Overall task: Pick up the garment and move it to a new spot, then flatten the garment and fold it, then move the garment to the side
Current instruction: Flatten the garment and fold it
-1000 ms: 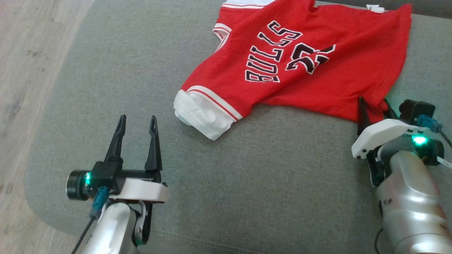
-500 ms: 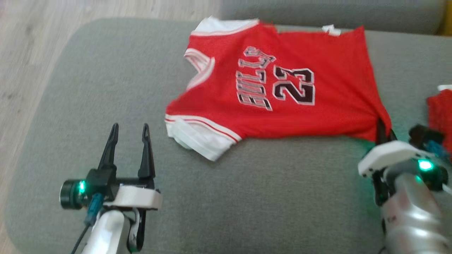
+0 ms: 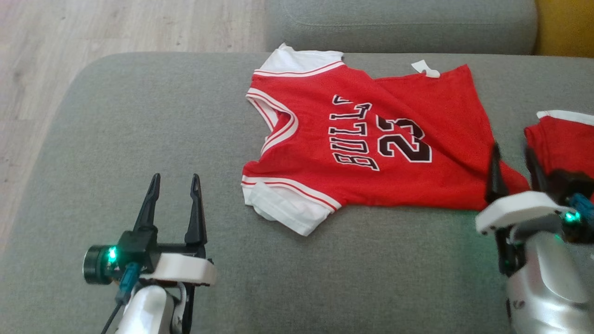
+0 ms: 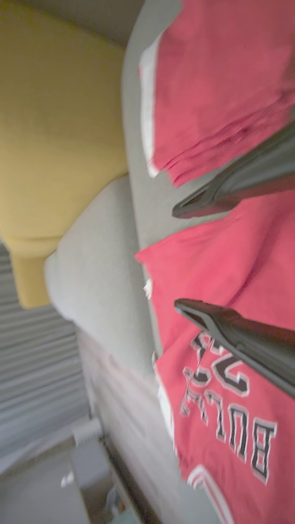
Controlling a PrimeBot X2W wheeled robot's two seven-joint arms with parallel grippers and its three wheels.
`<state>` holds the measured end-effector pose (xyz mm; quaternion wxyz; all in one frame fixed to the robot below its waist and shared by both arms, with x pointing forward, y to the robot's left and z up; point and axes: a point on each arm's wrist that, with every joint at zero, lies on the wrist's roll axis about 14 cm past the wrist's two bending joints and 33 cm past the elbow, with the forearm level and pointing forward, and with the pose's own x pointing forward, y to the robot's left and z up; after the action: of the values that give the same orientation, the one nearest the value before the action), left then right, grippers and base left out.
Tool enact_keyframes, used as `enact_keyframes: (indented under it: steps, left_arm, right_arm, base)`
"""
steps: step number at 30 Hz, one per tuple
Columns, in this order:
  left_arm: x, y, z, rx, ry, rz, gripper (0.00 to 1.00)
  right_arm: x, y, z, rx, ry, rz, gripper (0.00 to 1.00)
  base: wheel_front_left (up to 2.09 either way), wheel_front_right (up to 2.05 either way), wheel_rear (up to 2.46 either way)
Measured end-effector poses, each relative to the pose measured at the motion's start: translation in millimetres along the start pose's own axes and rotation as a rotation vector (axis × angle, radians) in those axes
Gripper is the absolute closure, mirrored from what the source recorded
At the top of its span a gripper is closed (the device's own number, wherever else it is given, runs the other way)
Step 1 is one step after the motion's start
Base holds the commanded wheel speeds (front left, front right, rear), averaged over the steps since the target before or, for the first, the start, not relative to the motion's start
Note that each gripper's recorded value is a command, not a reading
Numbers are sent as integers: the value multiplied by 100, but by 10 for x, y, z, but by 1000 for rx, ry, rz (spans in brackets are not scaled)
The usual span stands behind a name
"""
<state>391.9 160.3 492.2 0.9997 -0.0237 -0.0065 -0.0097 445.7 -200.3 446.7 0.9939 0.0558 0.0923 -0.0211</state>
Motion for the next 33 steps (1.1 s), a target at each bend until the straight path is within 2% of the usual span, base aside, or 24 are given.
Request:
enact_keyframes:
  steps: [5, 9, 16, 22, 25, 27, 29, 33]
  left_arm:
    - [44, -88, -27, 5, 6, -32, 0]
    - [105, -187, -86, 0, 21, -65, 0]
    - [262, -392, -216, 8, 56, -158, 0]
    - [681, -668, -224, 66, 139, -352, 0]
    - [918, -795, -269, 139, 235, -434, 0]
    - [1021, -899, -335, 142, 314, -473, 0]
    - [1035, -1081, -497, 157, 441, -573, 0]
    - [1017, -996, -764, 203, 624, -630, 0]
  right_arm:
    - [-101, 391, 396, 52, -171, 131, 0]
    - [-497, 661, 236, 95, -170, 229, 0]
    - [-651, 531, 192, 121, -173, 194, 0]
    - [-599, 371, 160, 121, -168, 146, 0]
    - [-539, 325, 146, 118, -164, 132, 0]
    - [-503, 303, 135, 117, -161, 126, 0]
    - [-470, 289, 97, 125, -150, 121, 0]
    - [-458, 208, 84, 130, -147, 97, 0]
  base:
    - [0, 0, 0]
    - [0, 0, 0]
    - [0, 0, 0]
    - [0, 0, 0]
    - [0, 0, 0]
    - [0, 0, 0]
    - [0, 0, 0]
    - [0, 0, 0]
